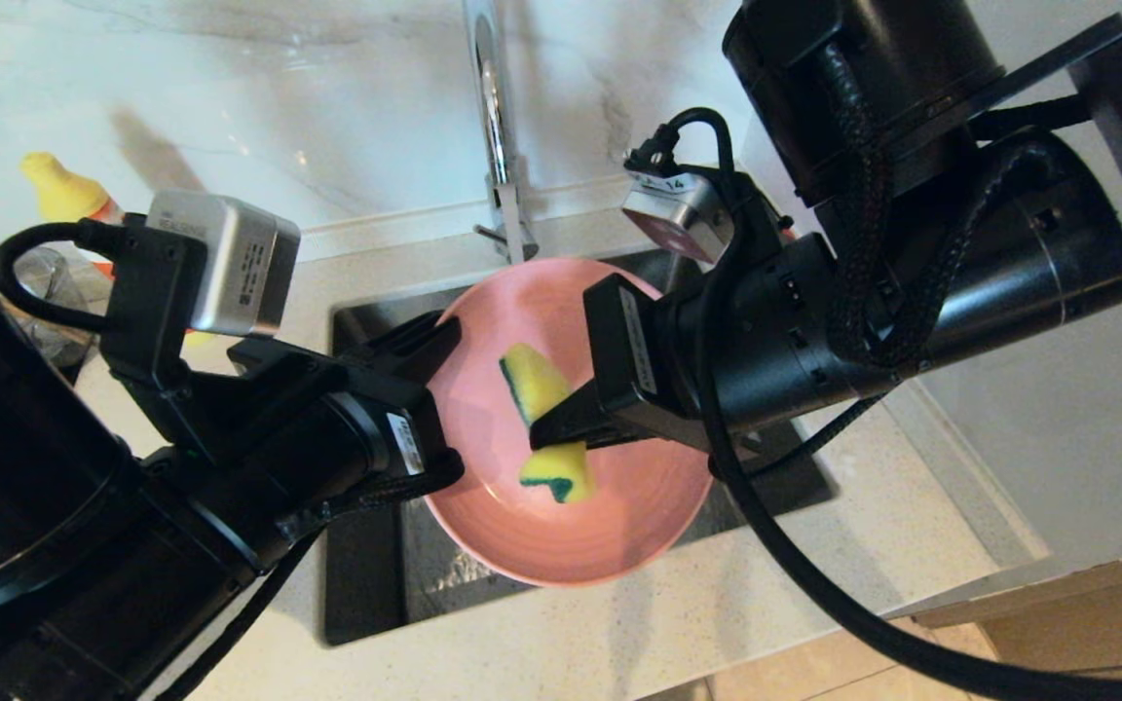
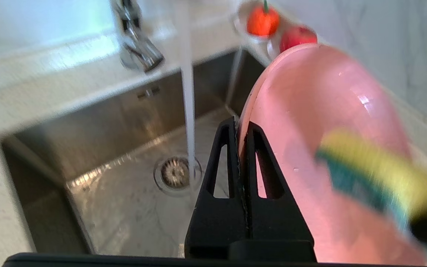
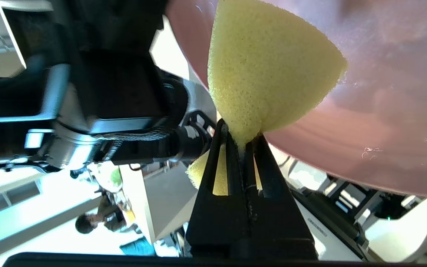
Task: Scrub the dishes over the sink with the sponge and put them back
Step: Wipe the plate
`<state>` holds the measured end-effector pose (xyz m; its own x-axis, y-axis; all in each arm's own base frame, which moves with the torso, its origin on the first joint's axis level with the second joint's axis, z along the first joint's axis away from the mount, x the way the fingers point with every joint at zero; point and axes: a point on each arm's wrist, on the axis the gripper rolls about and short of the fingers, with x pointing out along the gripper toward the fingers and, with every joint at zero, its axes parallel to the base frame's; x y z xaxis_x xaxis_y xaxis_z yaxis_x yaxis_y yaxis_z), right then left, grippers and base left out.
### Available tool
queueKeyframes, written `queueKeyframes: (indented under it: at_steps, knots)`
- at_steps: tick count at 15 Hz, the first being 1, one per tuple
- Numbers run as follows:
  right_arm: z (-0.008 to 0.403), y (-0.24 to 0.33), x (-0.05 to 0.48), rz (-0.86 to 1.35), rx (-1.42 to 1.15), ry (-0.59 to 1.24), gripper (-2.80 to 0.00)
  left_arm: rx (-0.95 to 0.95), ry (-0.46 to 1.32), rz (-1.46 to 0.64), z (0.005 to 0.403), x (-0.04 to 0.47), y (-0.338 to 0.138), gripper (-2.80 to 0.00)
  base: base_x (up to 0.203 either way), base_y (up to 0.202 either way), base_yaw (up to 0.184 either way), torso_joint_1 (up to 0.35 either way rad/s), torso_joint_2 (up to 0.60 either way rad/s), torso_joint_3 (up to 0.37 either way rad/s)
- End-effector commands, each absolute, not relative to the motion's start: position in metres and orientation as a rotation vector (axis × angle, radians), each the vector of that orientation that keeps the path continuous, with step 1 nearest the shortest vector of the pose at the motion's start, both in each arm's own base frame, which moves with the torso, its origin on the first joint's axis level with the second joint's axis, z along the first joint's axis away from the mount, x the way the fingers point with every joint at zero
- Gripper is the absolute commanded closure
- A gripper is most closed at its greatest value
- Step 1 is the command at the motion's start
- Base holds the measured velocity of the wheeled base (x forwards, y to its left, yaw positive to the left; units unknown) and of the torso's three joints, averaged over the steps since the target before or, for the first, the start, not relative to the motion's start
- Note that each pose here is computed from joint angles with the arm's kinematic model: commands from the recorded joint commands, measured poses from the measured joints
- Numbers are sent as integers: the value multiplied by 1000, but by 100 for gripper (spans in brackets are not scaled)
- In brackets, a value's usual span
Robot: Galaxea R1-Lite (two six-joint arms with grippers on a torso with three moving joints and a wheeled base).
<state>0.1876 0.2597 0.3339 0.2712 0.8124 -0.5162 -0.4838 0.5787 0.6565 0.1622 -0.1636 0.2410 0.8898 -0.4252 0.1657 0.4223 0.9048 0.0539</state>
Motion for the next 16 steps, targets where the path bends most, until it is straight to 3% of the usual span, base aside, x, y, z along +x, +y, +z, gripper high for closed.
queueKeyframes:
  at_steps: [1, 10, 16]
  knots:
    - [320, 271, 195, 884, 398, 988, 0, 18, -219, -436, 237, 159, -160, 0, 0, 0, 0, 0, 0, 0]
    - [322, 263, 212, 787, 443, 928, 0, 45, -285, -516, 239, 138, -151, 0, 0, 0, 0, 0, 0, 0]
    - [331, 267, 187, 879, 427, 946, 0, 51, -277, -522, 237, 138, -152, 0, 0, 0, 0, 0, 0, 0]
